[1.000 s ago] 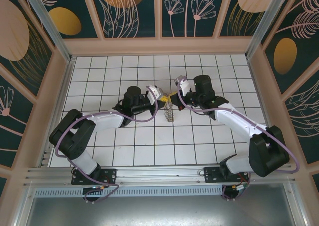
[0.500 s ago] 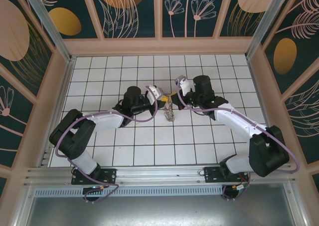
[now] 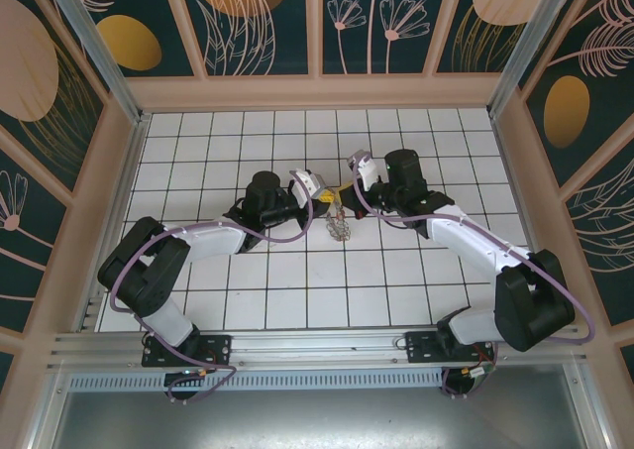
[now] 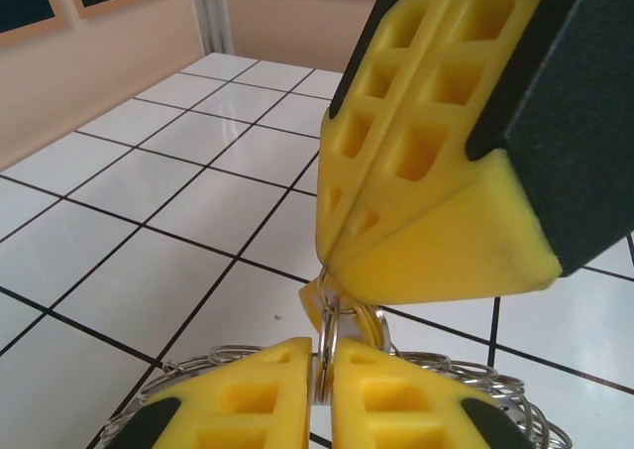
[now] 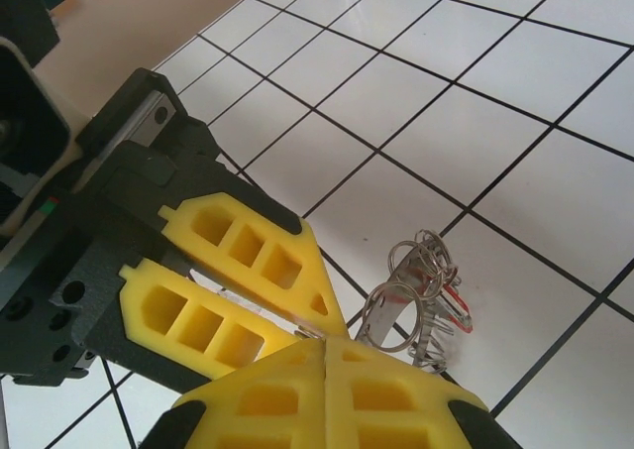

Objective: Put the keys on the keyring

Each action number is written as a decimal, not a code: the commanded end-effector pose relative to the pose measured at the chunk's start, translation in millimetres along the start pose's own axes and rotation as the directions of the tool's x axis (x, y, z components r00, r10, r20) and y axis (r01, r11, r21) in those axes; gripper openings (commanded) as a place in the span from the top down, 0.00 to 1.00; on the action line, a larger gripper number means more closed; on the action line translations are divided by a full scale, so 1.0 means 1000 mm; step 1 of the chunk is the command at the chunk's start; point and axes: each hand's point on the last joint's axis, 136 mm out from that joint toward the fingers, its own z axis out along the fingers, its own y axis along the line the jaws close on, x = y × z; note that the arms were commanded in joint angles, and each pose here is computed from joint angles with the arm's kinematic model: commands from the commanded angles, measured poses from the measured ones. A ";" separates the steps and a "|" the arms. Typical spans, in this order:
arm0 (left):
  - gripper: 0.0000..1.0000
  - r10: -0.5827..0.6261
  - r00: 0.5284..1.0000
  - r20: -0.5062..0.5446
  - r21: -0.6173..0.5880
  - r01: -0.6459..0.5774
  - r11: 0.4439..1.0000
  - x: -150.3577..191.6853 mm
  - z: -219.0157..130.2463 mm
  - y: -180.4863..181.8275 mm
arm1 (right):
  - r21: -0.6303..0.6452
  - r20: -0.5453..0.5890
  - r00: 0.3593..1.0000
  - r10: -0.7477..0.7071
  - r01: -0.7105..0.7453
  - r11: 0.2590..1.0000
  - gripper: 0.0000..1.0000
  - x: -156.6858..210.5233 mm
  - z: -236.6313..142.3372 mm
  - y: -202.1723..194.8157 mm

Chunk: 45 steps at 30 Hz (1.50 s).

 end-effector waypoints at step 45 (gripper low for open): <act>1.00 0.028 0.999 0.039 -0.015 -0.027 1.000 -0.016 -0.005 0.002 | 0.047 0.073 0.995 -0.072 0.069 0.997 1.00 -0.024 -0.009 0.004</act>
